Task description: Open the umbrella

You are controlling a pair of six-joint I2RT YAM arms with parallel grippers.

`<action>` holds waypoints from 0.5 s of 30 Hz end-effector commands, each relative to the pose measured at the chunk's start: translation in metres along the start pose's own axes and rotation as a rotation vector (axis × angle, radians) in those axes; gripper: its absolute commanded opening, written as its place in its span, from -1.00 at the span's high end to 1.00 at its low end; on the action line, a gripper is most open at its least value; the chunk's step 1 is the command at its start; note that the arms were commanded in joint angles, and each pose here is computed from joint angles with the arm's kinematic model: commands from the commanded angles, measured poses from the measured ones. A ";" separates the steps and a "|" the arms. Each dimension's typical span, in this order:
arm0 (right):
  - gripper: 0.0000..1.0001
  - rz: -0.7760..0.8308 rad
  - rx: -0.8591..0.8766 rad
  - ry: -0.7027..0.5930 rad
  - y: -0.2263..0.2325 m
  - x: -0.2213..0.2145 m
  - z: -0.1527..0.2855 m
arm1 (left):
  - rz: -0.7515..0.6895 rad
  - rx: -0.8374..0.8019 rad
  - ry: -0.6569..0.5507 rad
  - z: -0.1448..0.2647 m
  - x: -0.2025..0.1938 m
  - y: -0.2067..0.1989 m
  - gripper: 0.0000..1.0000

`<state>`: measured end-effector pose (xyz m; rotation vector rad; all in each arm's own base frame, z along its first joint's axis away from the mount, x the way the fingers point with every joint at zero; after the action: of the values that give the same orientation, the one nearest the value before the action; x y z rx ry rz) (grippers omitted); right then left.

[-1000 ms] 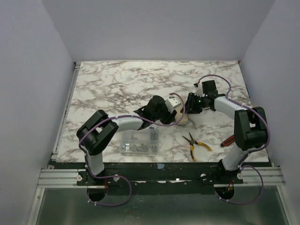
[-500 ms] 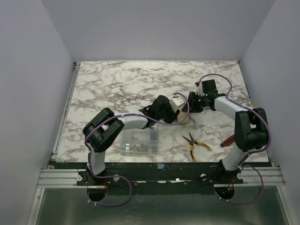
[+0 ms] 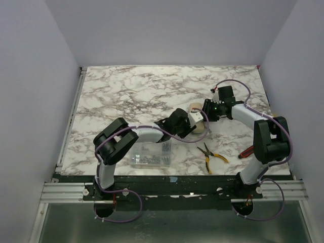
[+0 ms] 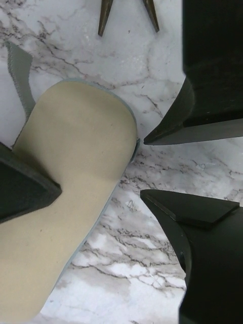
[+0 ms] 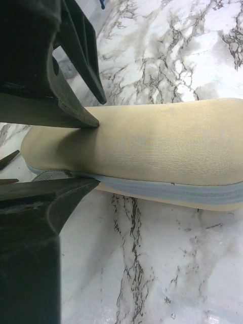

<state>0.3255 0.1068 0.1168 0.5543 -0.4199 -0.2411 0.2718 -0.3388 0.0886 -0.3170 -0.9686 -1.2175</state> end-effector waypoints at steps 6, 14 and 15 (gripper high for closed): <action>0.99 0.016 -0.054 0.010 -0.011 -0.010 0.003 | 0.106 0.070 -0.056 -0.005 0.022 0.015 0.06; 0.99 0.013 -0.065 -0.025 -0.011 -0.011 0.007 | 0.333 0.020 -0.002 -0.001 0.023 0.013 0.01; 0.99 0.007 -0.072 -0.031 -0.012 -0.011 0.007 | 0.365 0.024 -0.005 0.001 0.023 0.013 0.01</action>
<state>0.3206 0.1023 0.1199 0.5399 -0.4509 -0.2417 0.2892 -0.3505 0.1036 -0.3719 -0.9396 -1.0018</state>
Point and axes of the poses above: each gripper's point midway between its finger pads, its own z axis back along the fingers, its own y axis along the line the jaws close on, x = y × z, the point moved 8 cm from there along z, back along the fingers, and after that the axes turned 13 degrees about -z, right-handed, at the moved point
